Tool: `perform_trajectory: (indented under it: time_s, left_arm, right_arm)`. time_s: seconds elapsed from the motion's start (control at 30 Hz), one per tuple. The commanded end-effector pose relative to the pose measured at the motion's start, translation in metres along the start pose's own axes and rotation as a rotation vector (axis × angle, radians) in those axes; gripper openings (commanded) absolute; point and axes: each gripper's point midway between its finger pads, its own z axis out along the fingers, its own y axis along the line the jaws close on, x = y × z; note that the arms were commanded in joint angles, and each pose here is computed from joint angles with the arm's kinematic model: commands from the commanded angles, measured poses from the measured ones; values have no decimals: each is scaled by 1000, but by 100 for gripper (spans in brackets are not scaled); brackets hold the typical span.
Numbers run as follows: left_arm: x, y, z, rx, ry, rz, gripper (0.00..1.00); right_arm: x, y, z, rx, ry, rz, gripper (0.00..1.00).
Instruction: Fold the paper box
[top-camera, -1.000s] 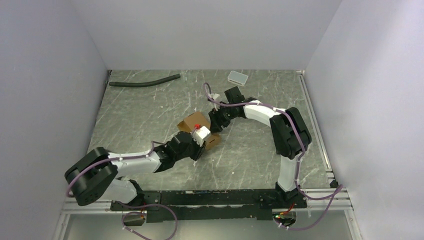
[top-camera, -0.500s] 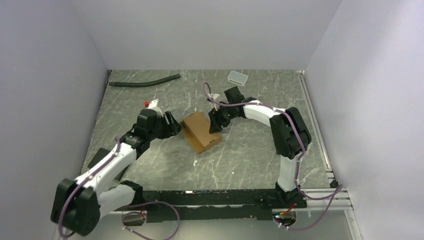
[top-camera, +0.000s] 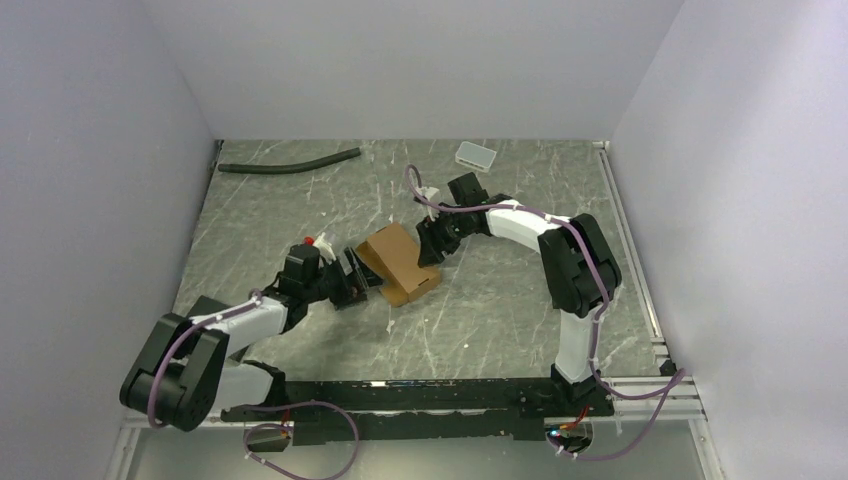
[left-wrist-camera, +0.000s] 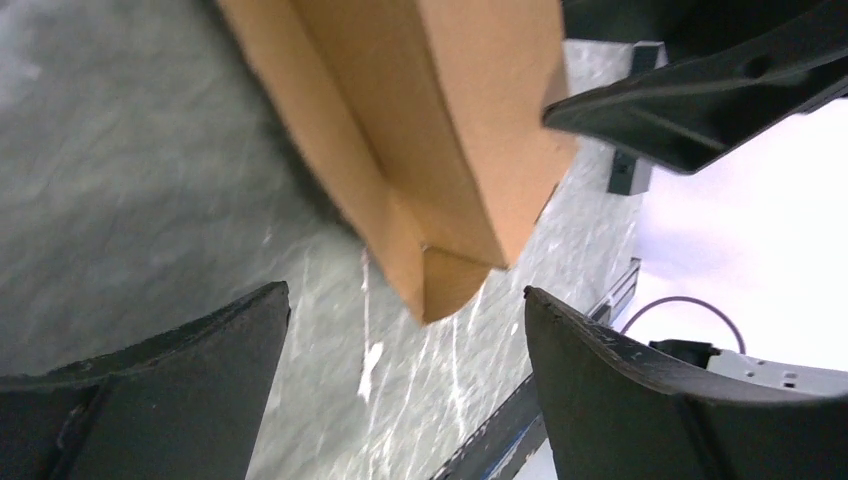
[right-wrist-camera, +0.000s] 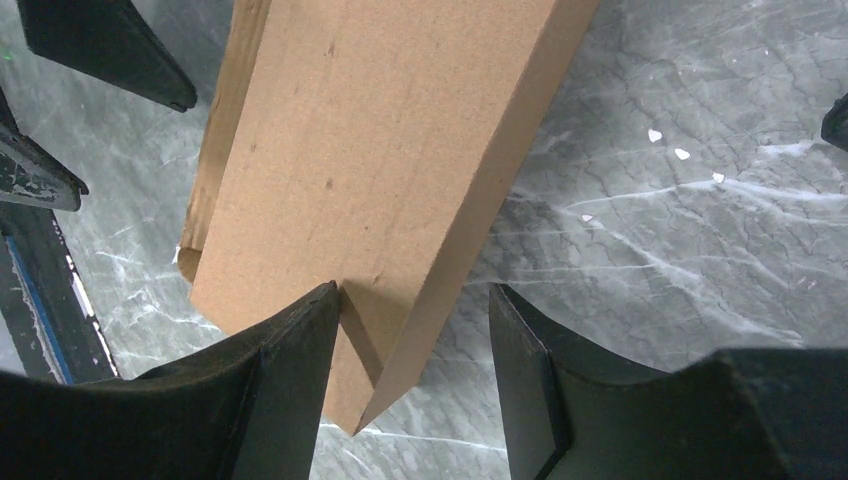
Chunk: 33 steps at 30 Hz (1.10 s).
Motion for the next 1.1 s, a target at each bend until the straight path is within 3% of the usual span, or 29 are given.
perform_trajectory:
  time_s: [0.0, 0.23, 0.43, 0.5, 0.57, 0.7, 0.9, 1.07]
  left_arm:
    - [-28, -39, 12, 174, -73, 17, 93]
    - [-32, -30, 45, 160, -16, -133, 99]
    - [-29, -30, 60, 78, 47, -254, 56]
    - [-28, -32, 63, 4, 76, -278, 53]
    - [-26, -33, 64, -82, 93, -291, 40]
    - [-24, -29, 62, -244, 115, -321, 30]
    - [-20, -31, 71, -251, 154, -350, 29]
    - [-23, -47, 68, -166, 179, -231, 44]
  right_arm:
    - [12, -13, 14, 58, 54, -16, 59]
    - [13, -12, 15, 59, 60, -19, 59]
    - [14, -11, 18, 55, 64, -17, 59]
    - [15, -10, 19, 54, 69, -19, 59]
    - [16, -10, 20, 55, 72, -20, 59]
    - [17, -10, 21, 55, 78, -20, 59]
    - [18, -10, 22, 58, 81, -23, 59]
    - [18, -11, 21, 62, 83, -23, 59]
